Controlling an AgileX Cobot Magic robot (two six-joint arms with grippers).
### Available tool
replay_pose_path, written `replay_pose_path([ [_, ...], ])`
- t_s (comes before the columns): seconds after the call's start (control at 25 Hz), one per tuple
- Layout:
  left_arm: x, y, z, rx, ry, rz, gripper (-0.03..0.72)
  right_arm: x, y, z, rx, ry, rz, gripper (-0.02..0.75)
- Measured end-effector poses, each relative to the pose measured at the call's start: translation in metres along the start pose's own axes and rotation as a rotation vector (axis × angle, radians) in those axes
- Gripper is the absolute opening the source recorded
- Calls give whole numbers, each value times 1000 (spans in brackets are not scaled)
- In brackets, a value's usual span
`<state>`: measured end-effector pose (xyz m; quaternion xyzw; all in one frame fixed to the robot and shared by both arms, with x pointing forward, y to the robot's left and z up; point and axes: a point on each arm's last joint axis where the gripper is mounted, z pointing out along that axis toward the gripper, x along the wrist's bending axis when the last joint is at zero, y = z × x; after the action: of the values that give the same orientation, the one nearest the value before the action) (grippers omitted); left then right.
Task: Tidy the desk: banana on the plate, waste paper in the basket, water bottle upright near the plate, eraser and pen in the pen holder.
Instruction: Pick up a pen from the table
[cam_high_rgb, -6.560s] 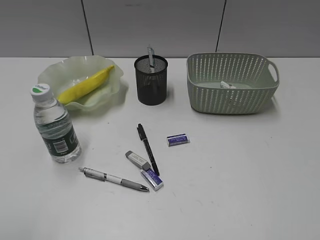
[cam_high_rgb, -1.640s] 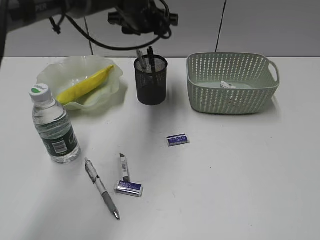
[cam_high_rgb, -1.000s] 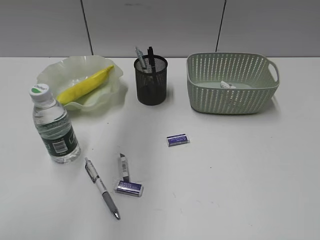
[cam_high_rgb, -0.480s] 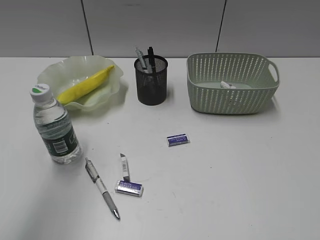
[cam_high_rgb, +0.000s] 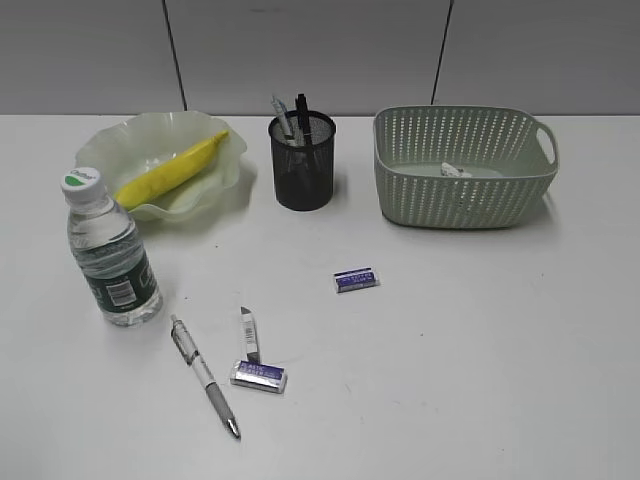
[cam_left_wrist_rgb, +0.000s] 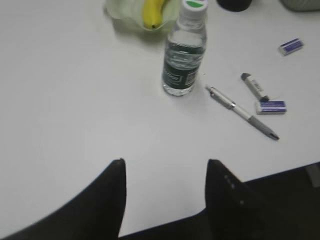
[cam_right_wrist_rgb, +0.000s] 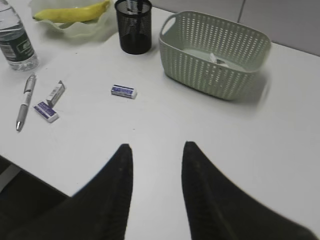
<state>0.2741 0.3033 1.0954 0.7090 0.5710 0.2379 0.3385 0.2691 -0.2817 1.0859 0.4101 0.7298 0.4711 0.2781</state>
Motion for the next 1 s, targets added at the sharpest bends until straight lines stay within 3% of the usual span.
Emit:
replay_pose_path([
  [0.08, 3, -20, -6, -77, -63, -23, 366, 5, 15, 21, 53, 59, -76, 277],
  [0.24, 12, -48, -11, -192, -105, -35, 321, 16, 48, 68, 159, 190, -140, 277],
  [0.52, 13, -50, -14, -257, -120, -4, 308, 35, 112, 156, 297, 329, -155, 275],
  [0.72, 11, -49, -9, -286, -122, 52, 308, 87, 127, 222, 427, 433, -244, 256],
  [1.0, 11, -49, -9, -290, -123, 58, 308, 165, 101, 299, 714, 396, -213, 285],
])
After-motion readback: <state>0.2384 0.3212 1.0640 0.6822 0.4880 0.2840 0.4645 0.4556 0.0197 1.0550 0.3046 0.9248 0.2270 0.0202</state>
